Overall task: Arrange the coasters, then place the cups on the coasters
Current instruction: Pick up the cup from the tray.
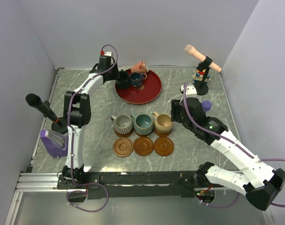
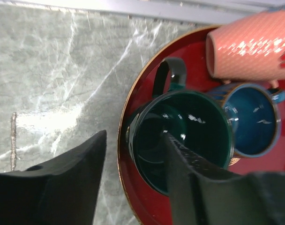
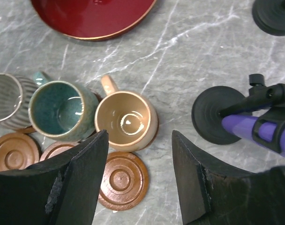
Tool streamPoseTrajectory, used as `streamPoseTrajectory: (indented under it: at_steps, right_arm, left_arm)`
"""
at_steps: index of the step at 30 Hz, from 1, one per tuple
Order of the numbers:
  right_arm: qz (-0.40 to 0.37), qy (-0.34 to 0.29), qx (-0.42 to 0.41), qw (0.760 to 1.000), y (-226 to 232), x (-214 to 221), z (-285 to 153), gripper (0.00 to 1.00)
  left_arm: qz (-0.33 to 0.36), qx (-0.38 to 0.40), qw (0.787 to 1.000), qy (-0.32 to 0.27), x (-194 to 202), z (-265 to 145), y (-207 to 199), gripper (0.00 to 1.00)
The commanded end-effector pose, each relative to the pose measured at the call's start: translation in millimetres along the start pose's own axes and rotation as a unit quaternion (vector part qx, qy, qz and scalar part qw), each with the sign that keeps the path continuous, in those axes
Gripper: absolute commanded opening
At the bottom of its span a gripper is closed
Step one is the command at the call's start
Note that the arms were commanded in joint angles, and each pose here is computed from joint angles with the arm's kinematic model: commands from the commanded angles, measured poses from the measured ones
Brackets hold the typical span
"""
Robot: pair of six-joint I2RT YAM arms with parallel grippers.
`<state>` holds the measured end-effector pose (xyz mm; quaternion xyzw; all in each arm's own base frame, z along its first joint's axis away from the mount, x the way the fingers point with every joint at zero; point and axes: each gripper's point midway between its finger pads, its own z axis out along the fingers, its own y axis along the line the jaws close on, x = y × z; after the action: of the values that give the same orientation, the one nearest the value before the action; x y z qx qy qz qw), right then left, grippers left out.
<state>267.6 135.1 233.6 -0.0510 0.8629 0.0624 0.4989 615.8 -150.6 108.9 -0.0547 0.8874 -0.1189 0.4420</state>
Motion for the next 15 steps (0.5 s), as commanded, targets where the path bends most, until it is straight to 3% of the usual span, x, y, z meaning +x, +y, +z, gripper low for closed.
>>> streamPoseTrajectory:
  at_steps: [1, 4, 9, 15]
  right_arm:
    - [0.013, -0.034, -0.031, 0.999, 8, -13, -8, 0.63]
    - [0.017, -0.034, -0.033, 0.999, 8, -12, -9, 0.63]
    - [0.019, -0.03, -0.033, 0.999, 8, -10, -9, 0.63]
    - [0.034, -0.022, -0.029, 0.999, 10, -10, -7, 0.63]
  left_arm:
    - [0.017, 0.012, 1.0, 0.005, 1, 4, -4, 0.49]
    - [0.021, 0.009, 1.0, 0.008, 5, 5, -1, 0.35]
    - [0.02, 0.015, 1.0, -0.008, 0, -3, -4, 0.01]
    - [0.024, 0.052, 0.995, -0.076, -31, -37, -21, 0.01]
